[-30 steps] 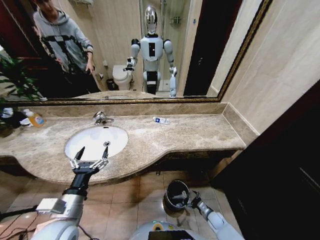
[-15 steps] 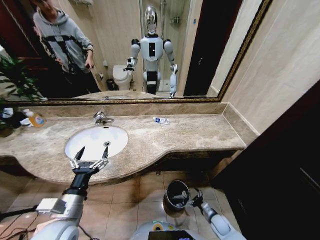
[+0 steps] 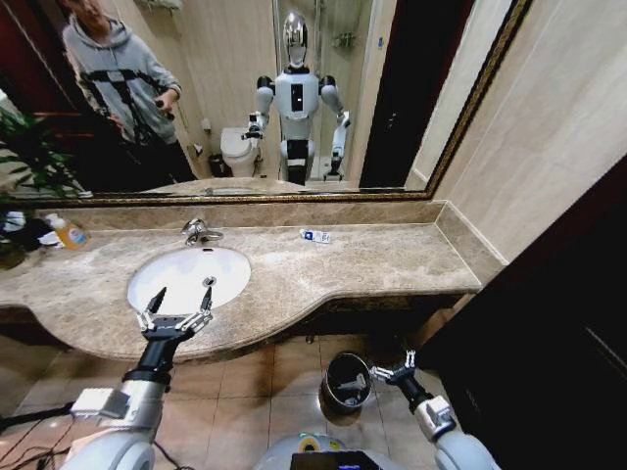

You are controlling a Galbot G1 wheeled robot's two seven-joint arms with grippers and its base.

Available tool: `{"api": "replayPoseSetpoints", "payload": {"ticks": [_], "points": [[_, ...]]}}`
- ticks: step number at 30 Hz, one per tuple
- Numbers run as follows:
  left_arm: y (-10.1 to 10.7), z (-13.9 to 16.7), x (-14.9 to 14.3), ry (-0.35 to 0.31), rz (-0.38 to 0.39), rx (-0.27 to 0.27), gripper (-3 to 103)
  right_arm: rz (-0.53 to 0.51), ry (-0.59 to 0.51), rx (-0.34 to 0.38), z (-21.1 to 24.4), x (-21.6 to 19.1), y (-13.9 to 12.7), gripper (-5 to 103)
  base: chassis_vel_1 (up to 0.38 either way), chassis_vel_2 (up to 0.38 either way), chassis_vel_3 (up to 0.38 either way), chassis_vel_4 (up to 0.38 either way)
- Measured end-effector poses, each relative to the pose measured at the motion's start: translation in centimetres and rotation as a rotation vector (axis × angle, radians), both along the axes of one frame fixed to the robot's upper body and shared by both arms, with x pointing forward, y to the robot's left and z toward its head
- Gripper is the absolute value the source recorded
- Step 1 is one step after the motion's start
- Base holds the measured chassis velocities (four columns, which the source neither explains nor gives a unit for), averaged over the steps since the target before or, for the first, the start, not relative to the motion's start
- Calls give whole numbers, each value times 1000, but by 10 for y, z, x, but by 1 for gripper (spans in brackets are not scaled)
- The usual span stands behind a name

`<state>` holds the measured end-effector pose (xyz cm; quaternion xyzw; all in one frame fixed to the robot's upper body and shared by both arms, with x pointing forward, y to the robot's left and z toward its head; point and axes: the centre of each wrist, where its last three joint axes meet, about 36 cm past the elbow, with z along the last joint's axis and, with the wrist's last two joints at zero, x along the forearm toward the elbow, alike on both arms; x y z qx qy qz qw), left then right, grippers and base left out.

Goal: Pick up the trash from the sink and place it in the trash bin.

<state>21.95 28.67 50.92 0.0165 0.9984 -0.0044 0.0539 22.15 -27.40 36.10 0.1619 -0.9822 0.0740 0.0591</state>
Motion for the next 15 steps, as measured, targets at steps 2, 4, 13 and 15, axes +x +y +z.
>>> {"api": "replayPoseSetpoints", "payload": {"ticks": [2, 4, 13, 15], "points": [[0, 0, 0, 0, 0, 0, 100, 11, -19, 18, 13, 4, 7, 100, 0, 0, 0, 0], [0, 0, 0, 0, 0, 0, 100, 29, -46, 45, 32, 19, 16, 100, 0, 0, 0, 0], [0, 0, 0, 0, 0, 0, 100, 79, -111, 87, 83, 120, 25, 100, 0, 0, 0, 0], [0, 0, 0, 0, 0, 0, 100, 80, -113, 92, 93, 156, 23, 100, 0, 0, 0, 0]]}}
